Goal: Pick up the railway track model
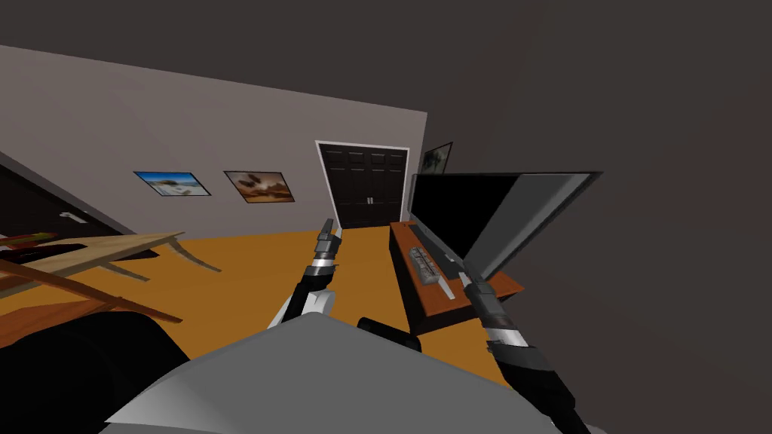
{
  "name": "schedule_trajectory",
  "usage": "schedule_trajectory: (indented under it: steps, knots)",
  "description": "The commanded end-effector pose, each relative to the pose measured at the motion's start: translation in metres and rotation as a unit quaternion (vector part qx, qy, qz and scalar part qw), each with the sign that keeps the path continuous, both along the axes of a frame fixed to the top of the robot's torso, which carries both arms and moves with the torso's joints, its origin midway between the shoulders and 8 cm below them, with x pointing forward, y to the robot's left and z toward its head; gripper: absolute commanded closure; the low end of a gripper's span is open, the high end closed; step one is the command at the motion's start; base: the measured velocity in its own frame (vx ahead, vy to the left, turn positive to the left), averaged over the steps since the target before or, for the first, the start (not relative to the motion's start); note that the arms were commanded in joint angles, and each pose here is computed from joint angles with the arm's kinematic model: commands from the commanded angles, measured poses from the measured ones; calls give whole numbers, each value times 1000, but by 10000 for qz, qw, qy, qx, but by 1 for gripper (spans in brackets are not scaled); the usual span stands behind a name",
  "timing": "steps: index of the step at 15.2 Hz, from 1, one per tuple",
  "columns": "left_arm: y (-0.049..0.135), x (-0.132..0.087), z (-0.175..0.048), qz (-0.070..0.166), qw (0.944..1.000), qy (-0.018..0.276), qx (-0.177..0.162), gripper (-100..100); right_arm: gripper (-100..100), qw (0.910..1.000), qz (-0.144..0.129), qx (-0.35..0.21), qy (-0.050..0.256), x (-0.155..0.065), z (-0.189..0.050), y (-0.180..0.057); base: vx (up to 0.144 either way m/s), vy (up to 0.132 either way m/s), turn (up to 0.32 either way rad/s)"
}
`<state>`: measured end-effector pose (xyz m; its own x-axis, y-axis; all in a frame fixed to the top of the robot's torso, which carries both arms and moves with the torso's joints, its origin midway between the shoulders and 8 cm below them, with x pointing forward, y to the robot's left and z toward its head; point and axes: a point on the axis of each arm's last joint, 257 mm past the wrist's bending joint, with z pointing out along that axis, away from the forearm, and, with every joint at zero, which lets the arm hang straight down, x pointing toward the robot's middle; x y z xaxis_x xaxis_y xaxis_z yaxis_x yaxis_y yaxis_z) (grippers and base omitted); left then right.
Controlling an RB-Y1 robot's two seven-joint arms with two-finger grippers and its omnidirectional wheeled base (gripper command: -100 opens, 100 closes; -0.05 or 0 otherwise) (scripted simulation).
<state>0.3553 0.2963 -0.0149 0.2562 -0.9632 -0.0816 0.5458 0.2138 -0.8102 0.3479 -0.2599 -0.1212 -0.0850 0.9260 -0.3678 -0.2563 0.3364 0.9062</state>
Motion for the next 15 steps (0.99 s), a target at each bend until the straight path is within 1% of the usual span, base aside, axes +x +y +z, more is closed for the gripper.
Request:
schedule_trajectory:
  steps: [1, 2, 3, 4, 6, 7, 8, 9, 10, 11, 12, 13, 15]
  knots:
    - [0, 0, 0, 0, 10000, 0, 0, 0, -100, 9984, 28, -276, 490, -9, -39, -6, 1, 84, 0]
    - [0, 0, 0, 0, 10000, 0, 0, 0, -100, 9980, 86, -351, 510, -9, -40, -5, -5, 87, 53]
    - [0, 0, 0, 0, 10000, 0, 0, 0, -100, 9948, 90, -522, 866, -20, -67, -9, 5, 79, 37]
    - [0, 0, 0, 0, 10000, 0, 0, 0, -100, 9943, 139, -584, 883, -20, -68, -9, 12, 63, 23]
    - [0, 0, 0, 0, 10000, 0, 0, 0, -100, 9943, 139, -584, 883, -20, -68, -9, 22, 61, 69]
    - [0, 0, 0, 0, 10000, 0, 0, 0, -100, 9884, 195, -820, 1264, -34, -96, -13, 52, 77, 155]
    - [0, 0, 0, 0, 10000, 0, 0, 0, -100, 9884, 195, -820, 1264, -34, -96, -13, 140, 99, 290]
    - [0, 0, 0, 0, 10000, 1, 0, 0, -100, 9809, 227, -1021, 1641, -50, -124, -19, 212, 108, 313]
    - [0, 0, 0, 0, 10000, 1, 0, 0, -100, 9803, 255, -1055, 1650, -50, -124, -19, 188, 121, 220]
    - [0, 0, 0, 0, 10000, 1, 0, 0, -100, 9707, 302, -1266, 2021, -68, -151, -26, 187, 125, 169]
    - [0, 0, 0, 0, 10000, 1, 0, 0, -100, 9700, 320, -1290, 2038, -69, -152, -26, 174, 108, 102]
    - [0, 0, 0, 0, 10000, 1, 0, 0, -100, 9590, 335, -1453, 2408, -90, -177, -33, 157, 101, 163]
    - [0, 0, 0, 0, 10000, 1, 0, 0, -100, 9574, 390, -1523, 2424, -91, -178, -34, 116, 63, 92]
